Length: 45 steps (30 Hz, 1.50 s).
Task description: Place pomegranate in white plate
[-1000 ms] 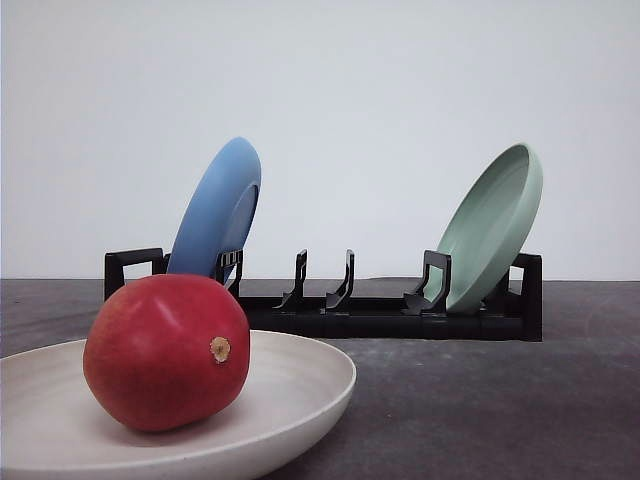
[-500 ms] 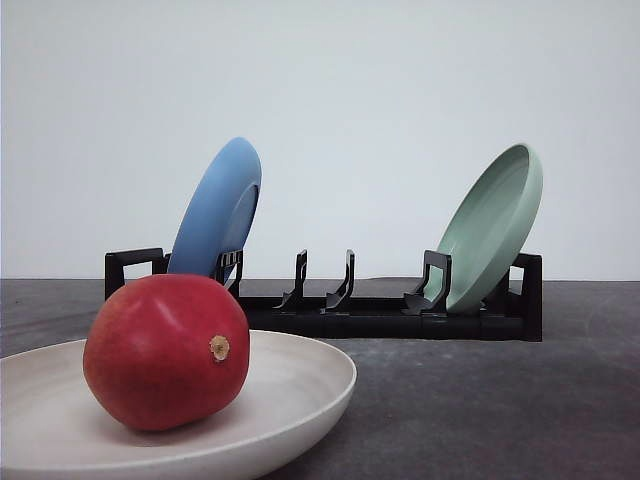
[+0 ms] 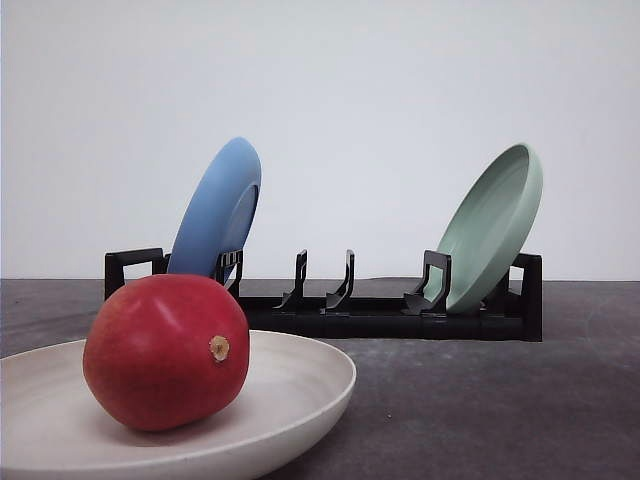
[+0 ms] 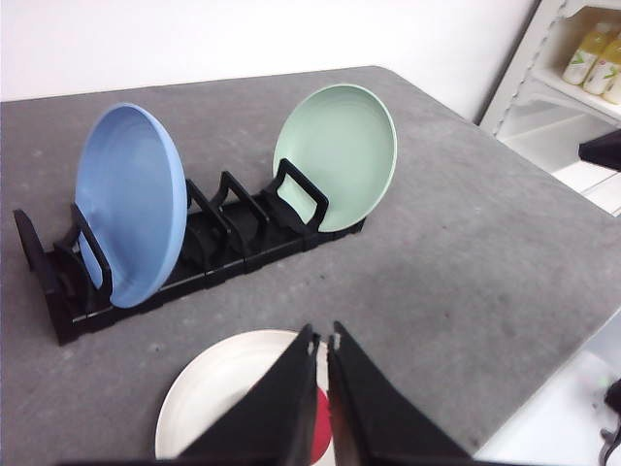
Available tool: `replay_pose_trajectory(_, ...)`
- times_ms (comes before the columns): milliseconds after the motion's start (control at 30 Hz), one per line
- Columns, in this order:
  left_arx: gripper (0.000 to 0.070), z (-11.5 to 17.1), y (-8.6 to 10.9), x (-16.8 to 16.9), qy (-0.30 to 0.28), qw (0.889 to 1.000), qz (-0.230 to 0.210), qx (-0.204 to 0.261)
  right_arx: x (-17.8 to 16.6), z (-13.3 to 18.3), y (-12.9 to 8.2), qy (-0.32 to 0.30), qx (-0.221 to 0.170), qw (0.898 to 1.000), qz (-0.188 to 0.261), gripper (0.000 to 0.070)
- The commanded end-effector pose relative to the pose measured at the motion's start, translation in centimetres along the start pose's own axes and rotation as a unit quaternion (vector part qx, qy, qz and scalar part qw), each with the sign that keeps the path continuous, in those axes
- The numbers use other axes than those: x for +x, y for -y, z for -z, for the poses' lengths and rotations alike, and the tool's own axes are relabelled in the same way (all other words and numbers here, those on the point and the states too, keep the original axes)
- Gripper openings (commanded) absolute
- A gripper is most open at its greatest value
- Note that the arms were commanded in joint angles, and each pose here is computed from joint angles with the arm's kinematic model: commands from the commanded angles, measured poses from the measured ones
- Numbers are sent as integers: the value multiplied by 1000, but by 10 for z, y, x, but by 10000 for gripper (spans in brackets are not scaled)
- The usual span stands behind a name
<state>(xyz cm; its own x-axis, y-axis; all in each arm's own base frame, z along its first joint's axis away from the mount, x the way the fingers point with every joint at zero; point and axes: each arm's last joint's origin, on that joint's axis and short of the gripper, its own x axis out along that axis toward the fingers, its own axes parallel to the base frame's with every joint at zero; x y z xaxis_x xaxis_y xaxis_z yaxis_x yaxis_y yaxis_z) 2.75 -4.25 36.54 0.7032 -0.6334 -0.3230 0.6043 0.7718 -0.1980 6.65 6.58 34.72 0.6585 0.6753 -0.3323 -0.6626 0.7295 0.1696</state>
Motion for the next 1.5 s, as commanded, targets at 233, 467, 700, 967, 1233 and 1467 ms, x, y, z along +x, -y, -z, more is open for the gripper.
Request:
replay_pose_trajectory(233,0,28,-22,31,21,987,-160,-4,-1,-3,-1,7,2,1000,-6,0)
replay_pose_trajectory(467,0,83,-68,66,70,940,-325,71,-1,-3,-1,7,2,1000,-6,0)
replay_pose_trajectory(700,0,137,-101,75,123,904,-404,61,-1,-3,-1,7,2,1000,-6,0)
replay_pose_trajectory(967,0,168,-112,88,105,930,-348,59,-1,-3,-1,7,2,1000,-6,0)
replay_pose_trajectory(1233,0,177,-114,93,88,936,-337,58,-1,-3,-1,7,2,1000,-6,0)
replay_pose_trajectory(1467,0,177,-113,94,88,938,-330,62,-1,-3,-1,7,2,1000,-6,0)
